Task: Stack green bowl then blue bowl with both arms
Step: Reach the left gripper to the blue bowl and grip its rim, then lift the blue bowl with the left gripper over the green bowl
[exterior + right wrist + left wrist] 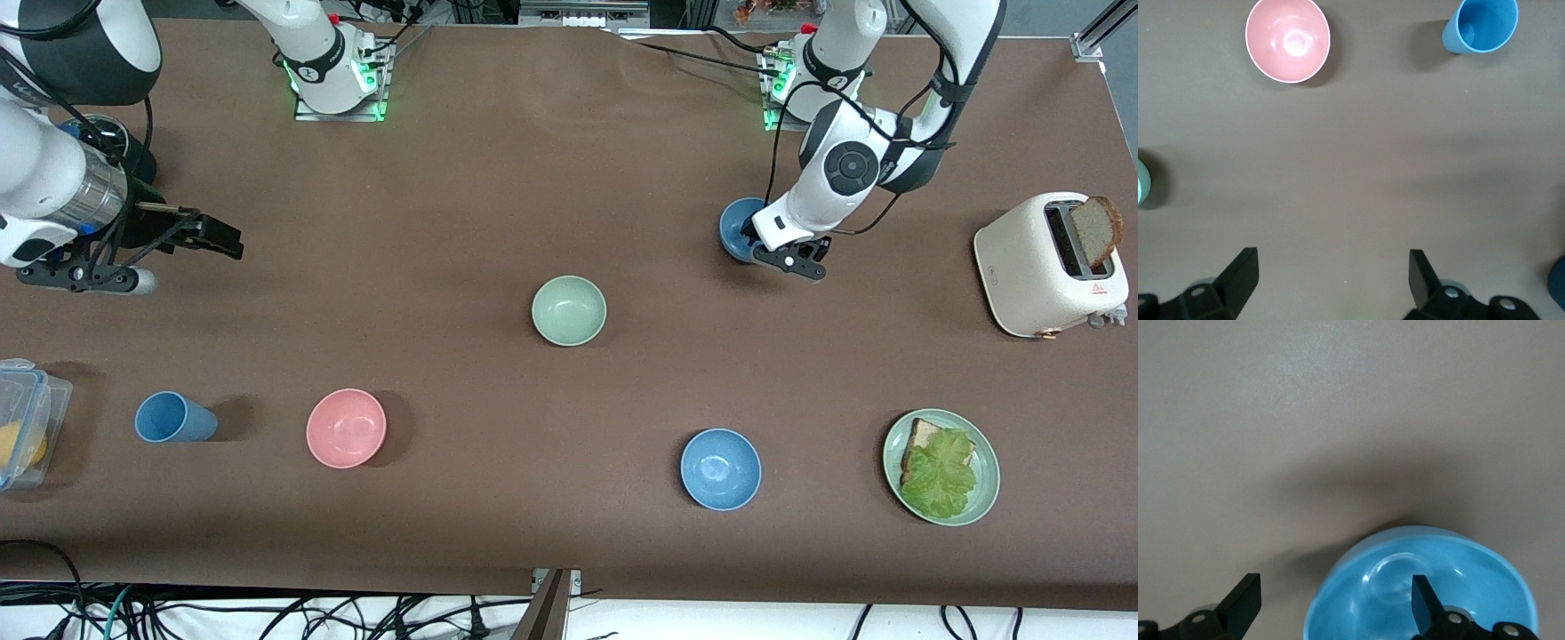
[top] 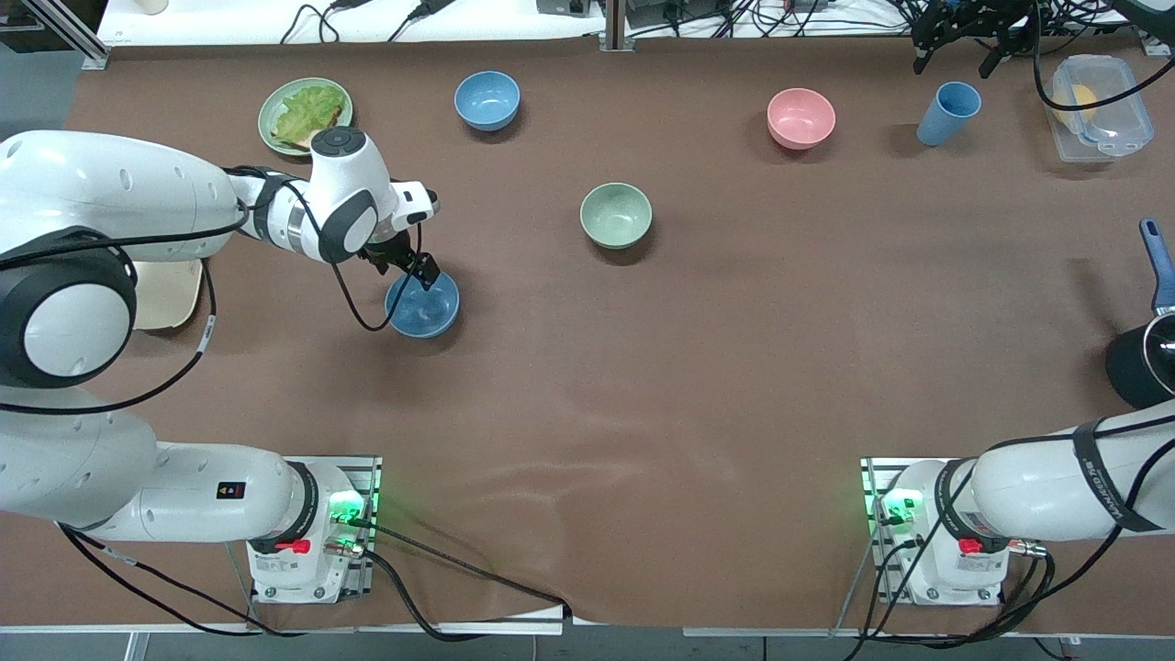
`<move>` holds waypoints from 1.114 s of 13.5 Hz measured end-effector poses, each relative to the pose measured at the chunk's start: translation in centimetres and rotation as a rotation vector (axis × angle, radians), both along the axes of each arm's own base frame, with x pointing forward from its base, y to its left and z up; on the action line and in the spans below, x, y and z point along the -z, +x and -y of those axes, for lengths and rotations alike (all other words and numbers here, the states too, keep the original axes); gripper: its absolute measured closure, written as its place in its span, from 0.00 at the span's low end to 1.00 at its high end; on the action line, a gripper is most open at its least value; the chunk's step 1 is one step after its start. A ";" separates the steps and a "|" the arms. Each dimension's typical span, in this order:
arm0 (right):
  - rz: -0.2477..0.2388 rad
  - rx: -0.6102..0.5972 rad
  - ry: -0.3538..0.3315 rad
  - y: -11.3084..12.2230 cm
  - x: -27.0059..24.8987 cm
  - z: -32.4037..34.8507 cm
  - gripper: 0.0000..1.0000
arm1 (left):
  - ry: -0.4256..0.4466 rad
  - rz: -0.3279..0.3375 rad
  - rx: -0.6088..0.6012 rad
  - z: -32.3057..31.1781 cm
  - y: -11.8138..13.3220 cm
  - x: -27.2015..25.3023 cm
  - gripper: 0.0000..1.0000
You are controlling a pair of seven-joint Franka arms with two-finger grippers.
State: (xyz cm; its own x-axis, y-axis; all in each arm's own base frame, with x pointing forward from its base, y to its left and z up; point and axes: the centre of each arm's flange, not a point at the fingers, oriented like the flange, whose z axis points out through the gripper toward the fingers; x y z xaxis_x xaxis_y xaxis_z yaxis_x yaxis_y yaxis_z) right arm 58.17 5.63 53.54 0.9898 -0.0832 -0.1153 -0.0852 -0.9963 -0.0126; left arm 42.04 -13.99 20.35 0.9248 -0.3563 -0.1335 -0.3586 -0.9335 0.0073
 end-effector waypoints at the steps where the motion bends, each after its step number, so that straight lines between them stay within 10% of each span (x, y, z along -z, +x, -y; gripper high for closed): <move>1: 0.001 -0.002 -0.002 0.0 0.0 0.0 0.00 | 0.003 0.002 0.015 -0.2 0.0 0.7 0.02; 9: 0.033 -0.086 -0.006 0.3 -1.5 0.2 0.00 | -0.001 0.009 0.016 -1.4 0.8 1.2 0.88; 15: 0.030 -0.101 -0.006 0.3 -1.4 0.2 0.00 | 0.019 -0.048 -0.039 0.3 7.3 -6.8 0.92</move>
